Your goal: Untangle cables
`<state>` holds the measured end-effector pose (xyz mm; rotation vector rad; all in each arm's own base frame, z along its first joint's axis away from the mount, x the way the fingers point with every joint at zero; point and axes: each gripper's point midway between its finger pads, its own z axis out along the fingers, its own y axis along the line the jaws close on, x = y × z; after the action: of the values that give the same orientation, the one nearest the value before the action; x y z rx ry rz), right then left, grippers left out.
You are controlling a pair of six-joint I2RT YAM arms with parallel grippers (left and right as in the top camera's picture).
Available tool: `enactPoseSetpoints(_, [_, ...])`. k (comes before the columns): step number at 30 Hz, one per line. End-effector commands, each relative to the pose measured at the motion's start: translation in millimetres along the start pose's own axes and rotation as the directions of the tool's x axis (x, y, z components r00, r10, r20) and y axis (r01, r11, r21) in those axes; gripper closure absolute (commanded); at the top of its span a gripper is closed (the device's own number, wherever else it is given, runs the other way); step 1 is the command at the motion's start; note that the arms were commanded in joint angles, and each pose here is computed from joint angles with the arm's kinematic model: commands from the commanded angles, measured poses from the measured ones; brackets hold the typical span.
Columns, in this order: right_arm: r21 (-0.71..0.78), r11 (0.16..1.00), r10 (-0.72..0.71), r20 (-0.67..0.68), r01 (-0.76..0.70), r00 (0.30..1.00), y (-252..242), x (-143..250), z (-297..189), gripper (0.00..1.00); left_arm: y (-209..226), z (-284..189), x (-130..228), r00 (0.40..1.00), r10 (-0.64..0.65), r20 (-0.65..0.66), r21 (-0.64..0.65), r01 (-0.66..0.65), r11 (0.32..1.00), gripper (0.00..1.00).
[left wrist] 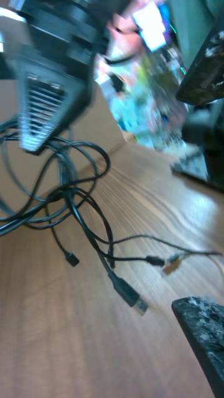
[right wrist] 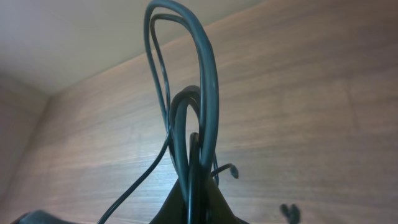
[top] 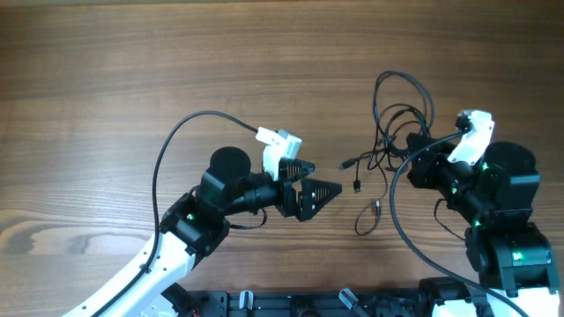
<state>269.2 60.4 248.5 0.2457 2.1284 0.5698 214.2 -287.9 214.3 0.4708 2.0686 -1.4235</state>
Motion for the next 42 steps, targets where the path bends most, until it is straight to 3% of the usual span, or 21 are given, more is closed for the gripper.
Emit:
enactPoseSetpoints(1, [0.037,0.998,0.055,0.052,-0.057,0.997,-3.0,-14.0,-5.4,0.96,-14.5,5.3,-7.5,0.961,-0.274,0.037,0.039,0.272,0.961,0.00])
enactPoseSetpoints(4, [0.011,0.999,0.038,0.037,-0.039,0.999,1.7,-11.6,-5.1,0.96,-17.6,11.6,-14.0,0.936,-0.333,0.113,0.024,0.332,0.943,0.00])
enactPoseSetpoints(9, [-0.028,1.000,0.006,0.016,-0.006,1.000,8.7,-8.0,-5.1,0.96,-32.2,33.6,-8.1,0.946,-0.300,0.121,0.062,0.294,0.954,0.00])
enactPoseSetpoints(15, [-0.154,0.986,-0.062,-0.014,0.059,0.998,30.9,-2.5,-7.1,0.96,-18.8,53.9,-24.3,0.926,-0.313,0.211,0.088,0.301,0.950,0.01])
enactPoseSetpoints(18, [-0.173,0.983,-0.065,-0.014,0.062,0.998,34.3,-2.6,-7.7,0.96,-12.9,59.4,-23.4,0.924,-0.315,0.215,0.079,0.305,0.949,0.19])
enactPoseSetpoints(21, [-0.175,0.982,-0.066,-0.008,0.064,0.998,35.0,-4.1,-7.8,0.96,-21.2,65.3,-27.6,0.932,-0.299,0.205,0.081,0.288,0.954,0.22])
enactPoseSetpoints(22, [-0.174,0.983,-0.066,-0.011,0.063,0.998,34.5,-3.4,-7.7,0.96,-20.2,66.6,-27.6,0.932,-0.304,0.196,0.065,0.297,0.953,0.28])
enactPoseSetpoints(23, [-0.173,0.983,-0.066,-0.012,0.063,0.998,34.1,-2.9,-7.3,0.95,-20.1,67.6,-28.0,0.933,-0.306,0.190,0.055,0.302,0.952,0.52])
enactPoseSetpoints(24, [-0.168,0.984,-0.065,-0.014,0.061,0.998,33.1,-2.7,-6.7,0.96,-21.7,67.5,-29.5,0.937,-0.293,0.192,0.056,0.288,0.956,0.71])
enactPoseSetpoints(29, [-0.136,0.989,-0.061,-0.066,0.052,0.996,23.6,3.8,8.7,0.96,-32.3,68.4,-42.3,0.947,-0.251,0.202,0.060,0.244,0.968,0.94])
enactPoseSetpoints(33, [-0.109,0.987,-0.130,-0.116,0.117,0.985,13.6,14.0,18.6,0.96,-35.3,50.9,-71.1,0.930,-0.246,0.275,0.081,0.232,0.969,0.96])
enactPoseSetpoints(40, [-0.111,0.977,-0.196,-0.132,0.182,0.972,11.2,19.6,18.4,0.96,-35.8,-42.8,-144.1,0.833,-0.197,0.517,0.078,0.183,0.980,0.96])
enactPoseSetpoints(42, [-0.116,0.976,-0.197,-0.133,0.182,0.971,12.0,19.9,18.2,0.96,-30.4,-55.6,-148.7,0.819,-0.193,0.540,0.057,0.193,0.979,0.95])
